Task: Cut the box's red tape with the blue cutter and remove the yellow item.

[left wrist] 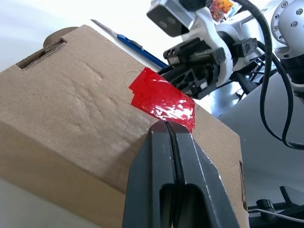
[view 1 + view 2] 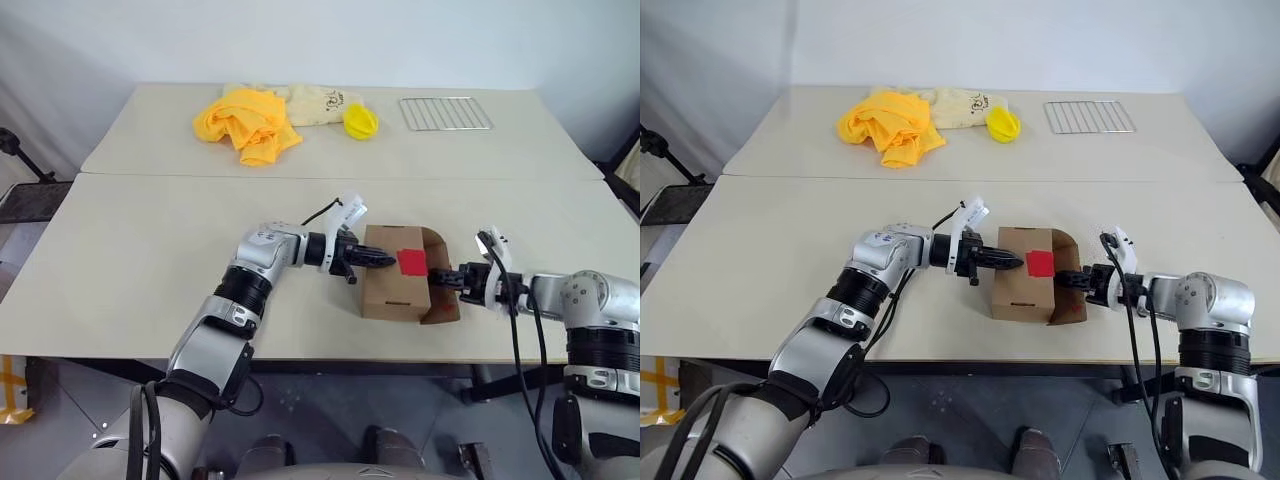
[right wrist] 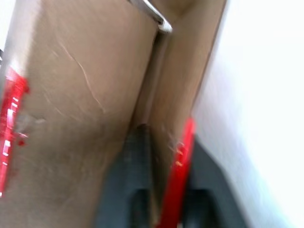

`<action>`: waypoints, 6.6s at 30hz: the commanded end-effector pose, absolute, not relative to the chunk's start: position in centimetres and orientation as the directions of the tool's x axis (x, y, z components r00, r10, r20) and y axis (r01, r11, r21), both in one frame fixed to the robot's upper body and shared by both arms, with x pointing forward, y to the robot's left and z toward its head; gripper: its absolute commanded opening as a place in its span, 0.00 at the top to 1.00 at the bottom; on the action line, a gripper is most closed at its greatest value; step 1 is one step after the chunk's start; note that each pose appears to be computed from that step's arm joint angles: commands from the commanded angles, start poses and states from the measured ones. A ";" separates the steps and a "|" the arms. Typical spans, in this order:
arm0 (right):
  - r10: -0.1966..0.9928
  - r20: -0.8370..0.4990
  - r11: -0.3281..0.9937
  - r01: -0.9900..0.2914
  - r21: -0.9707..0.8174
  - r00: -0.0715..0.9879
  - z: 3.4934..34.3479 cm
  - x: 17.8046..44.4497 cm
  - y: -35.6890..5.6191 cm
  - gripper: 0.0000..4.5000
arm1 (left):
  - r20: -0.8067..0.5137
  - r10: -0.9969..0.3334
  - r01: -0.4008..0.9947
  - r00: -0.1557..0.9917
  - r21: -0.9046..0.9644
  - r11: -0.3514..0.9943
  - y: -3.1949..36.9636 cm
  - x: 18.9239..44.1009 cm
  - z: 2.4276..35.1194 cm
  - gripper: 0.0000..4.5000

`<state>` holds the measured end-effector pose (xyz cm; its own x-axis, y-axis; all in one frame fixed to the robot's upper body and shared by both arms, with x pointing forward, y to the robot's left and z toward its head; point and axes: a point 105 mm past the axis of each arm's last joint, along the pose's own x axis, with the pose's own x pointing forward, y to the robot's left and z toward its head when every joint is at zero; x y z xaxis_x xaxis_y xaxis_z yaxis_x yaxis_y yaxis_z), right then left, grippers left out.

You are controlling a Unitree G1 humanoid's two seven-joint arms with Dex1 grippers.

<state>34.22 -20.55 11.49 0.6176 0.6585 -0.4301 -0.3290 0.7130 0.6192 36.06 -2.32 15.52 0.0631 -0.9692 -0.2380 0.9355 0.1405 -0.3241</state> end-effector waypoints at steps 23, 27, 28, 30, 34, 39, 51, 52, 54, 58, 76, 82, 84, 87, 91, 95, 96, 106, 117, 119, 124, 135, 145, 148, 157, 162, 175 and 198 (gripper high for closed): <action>0.616 -0.343 0.760 -0.422 0.494 0.709 17.3 30.7 -19.4 0.99 | -0.280 -0.953 0.913 0.114 -0.349 0.212 -0.8 35.4 13.8 1.00; 0.670 -0.302 0.722 -0.500 0.478 0.678 18.6 30.0 -18.0 0.99 | -0.274 -0.952 0.906 0.138 -0.353 0.233 -0.4 35.5 13.9 1.00; 0.687 -0.294 0.708 -0.521 0.478 0.664 18.8 29.8 -17.6 0.99 | -0.273 -0.951 0.904 0.143 -0.355 0.237 -0.4 35.5 13.9 1.00; 0.712 -0.278 0.684 -0.545 0.486 0.645 19.1 29.6 -17.0 0.99 | -0.270 -0.951 0.901 0.150 -0.359 0.244 -0.4 35.5 13.9 1.00; 0.723 -0.269 0.670 -0.552 0.497 0.636 19.5 29.7 -16.6 0.99 | -0.264 -0.951 0.897 0.161 -0.363 0.253 -0.5 35.6 13.8 1.00; 0.736 -0.252 0.656 -0.570 0.495 0.628 20.5 30.1 -16.3 0.99 | -0.259 -0.950 0.894 0.175 -0.363 0.264 -0.6 35.8 13.9 1.00; 0.690 -0.428 0.724 -0.572 0.386 0.584 21.0 30.6 -16.8 0.99 | -0.250 -0.949 0.896 0.190 -0.352 0.272 -0.7 36.3 14.3 1.00; 0.676 -0.445 0.736 -0.557 0.385 0.587 20.8 30.7 -17.1 0.99 | -0.250 -0.949 0.896 0.191 -0.351 0.273 -0.6 36.4 14.3 1.00; 0.655 -0.473 0.755 -0.537 0.377 0.589 20.4 31.0 -17.5 0.99 | -0.251 -0.948 0.896 0.194 -0.348 0.275 -0.1 36.5 14.5 1.00; 0.634 -0.510 0.771 -0.531 0.352 0.582 20.3 31.4 -17.7 0.99 | -0.251 -0.945 0.891 0.210 -0.348 0.291 1.4 37.0 15.1 1.00; 0.622 -0.549 0.765 -0.582 0.276 0.558 21.0 31.7 -17.5 0.99 | -0.065 -0.996 0.946 0.063 -0.313 0.080 -2.3 36.5 22.2 1.00; 0.607 -0.552 0.776 -0.575 0.259 0.572 21.1 31.1 -18.2 0.99 | -0.221 -0.973 0.954 0.062 -0.273 0.123 -1.8 36.5 18.3 1.00; 0.602 -0.551 0.781 -0.569 0.258 0.577 21.0 30.9 -18.6 0.99 | -0.233 -0.970 0.953 0.074 -0.269 0.138 -0.8 36.6 18.2 1.00; 0.589 -0.556 0.794 -0.551 0.259 0.587 20.8 30.7 -19.3 0.99 | -0.260 -0.961 0.951 0.091 -0.263 0.161 0.5 36.6 17.8 1.00; 0.557 -0.574 0.819 -0.509 0.263 0.600 20.1 30.4 -20.5 0.99 | -0.297 -0.947 0.944 0.119 -0.261 0.200 2.2 36.2 17.1 1.00; 0.523 -0.603 0.846 -0.452 0.282 0.603 18.6 30.5 -21.5 0.99 | -0.320 -0.935 0.929 0.153 -0.278 0.246 3.6 35.9 16.3 1.00; 0.510 -0.617 0.854 -0.435 0.284 0.599 18.0 30.6 -21.8 0.99 | -0.326 -0.932 0.924 0.161 -0.283 0.259 3.9 35.8 16.0 1.00; 0.517 -0.658 0.851 -0.409 0.328 0.547 13.7 31.8 -21.1 0.99 | -0.389 -0.900 0.897 0.197 -0.300 0.326 4.2 35.8 12.9 1.00; 0.489 -0.570 0.858 -0.483 0.175 0.661 13.6 34.1 -21.2 0.99 | -0.440 -0.881 0.912 0.175 -0.266 0.314 3.3 36.6 11.3 1.00; 0.481 -0.540 0.868 -0.461 0.183 0.691 14.1 34.6 -21.5 0.90 | -0.438 -0.882 0.913 0.175 -0.264 0.312 3.3 36.8 11.4 1.00; 0.488 -0.462 0.867 -0.474 0.155 0.741 15.3 35.1 -21.8 0.55 | -0.440 -0.880 0.915 0.179 -0.255 0.314 3.5 37.1 11.6 1.00; 0.484 -0.205 0.872 -0.489 0.029 0.851 19.3 35.4 -24.0 0.00 | -0.448 -0.875 0.915 0.185 -0.246 0.320 4.2 37.4 11.9 1.00; 0.470 -0.023 0.872 -0.468 -0.146 0.882 24.1 34.6 -27.0 0.00 | -0.394 -0.891 0.915 0.227 -0.225 0.333 4.9 38.2 13.4 1.00; 0.514 -0.059 0.837 -0.515 -0.185 0.856 24.5 33.1 -27.8 0.00 | -0.353 -0.897 0.928 0.267 -0.157 0.338 5.5 38.8 14.6 1.00; 0.687 -0.246 0.652 -0.730 -0.206 0.684 24.1 26.5 -27.3 0.00 | -0.309 -0.903 0.953 0.298 0.152 0.263 5.1 38.9 20.8 0.53; 0.721 -0.325 0.574 -0.791 -0.213 0.611 23.6 23.9 -27.1 0.00 | -0.338 -0.924 0.959 0.178 0.272 0.085 2.7 37.3 23.8 0.19; 0.660 -0.318 0.639 -0.731 -0.238 0.681 23.0 19.3 -29.0 0.00 | -0.601 -0.800 0.879 -0.010 0.376 -0.294 -4.5 34.6 21.0 0.01; 0.624 -0.262 0.690 -0.676 -0.258 0.736 22.1 18.2 -28.6 0.00 | -0.802 -0.592 0.754 0.072 0.433 -0.495 -3.7 36.5 16.5 0.75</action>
